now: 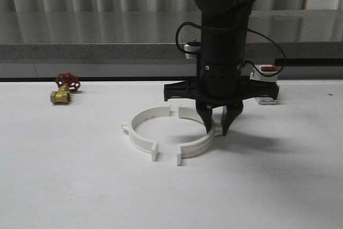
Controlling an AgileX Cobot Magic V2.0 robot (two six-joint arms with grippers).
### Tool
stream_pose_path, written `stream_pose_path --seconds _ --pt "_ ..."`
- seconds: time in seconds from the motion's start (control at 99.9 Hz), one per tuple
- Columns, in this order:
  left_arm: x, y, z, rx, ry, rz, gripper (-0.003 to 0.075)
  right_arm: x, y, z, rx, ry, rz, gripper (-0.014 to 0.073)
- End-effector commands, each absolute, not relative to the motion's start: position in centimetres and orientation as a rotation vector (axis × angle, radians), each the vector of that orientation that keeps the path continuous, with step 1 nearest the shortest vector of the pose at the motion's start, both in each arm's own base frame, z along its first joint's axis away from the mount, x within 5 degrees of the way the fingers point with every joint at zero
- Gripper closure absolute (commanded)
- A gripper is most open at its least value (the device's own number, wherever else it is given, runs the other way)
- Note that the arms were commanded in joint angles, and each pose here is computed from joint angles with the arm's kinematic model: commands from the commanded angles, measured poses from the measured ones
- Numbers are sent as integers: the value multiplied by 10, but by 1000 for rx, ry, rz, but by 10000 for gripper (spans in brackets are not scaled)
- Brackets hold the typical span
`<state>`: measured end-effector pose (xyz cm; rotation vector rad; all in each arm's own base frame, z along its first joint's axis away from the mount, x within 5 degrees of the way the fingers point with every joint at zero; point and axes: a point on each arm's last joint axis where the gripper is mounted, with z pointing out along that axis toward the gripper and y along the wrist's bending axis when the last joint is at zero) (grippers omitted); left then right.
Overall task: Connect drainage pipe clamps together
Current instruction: 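Push the held clamp half against the first to close the ring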
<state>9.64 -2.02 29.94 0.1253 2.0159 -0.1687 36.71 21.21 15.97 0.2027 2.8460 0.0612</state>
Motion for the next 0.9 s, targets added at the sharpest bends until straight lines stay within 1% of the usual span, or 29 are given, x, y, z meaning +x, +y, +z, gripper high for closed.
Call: stream_pose_path --seconds 0.0,0.531,0.891 --pt "99 -21 314 122 1917 -188 741 372 214 188 195 2757 120 589" --pt "99 -21 314 122 1917 -188 741 372 216 188 272 2743 155 589" --pt "99 -21 314 122 1917 -188 741 371 221 189 278 2729 181 589"
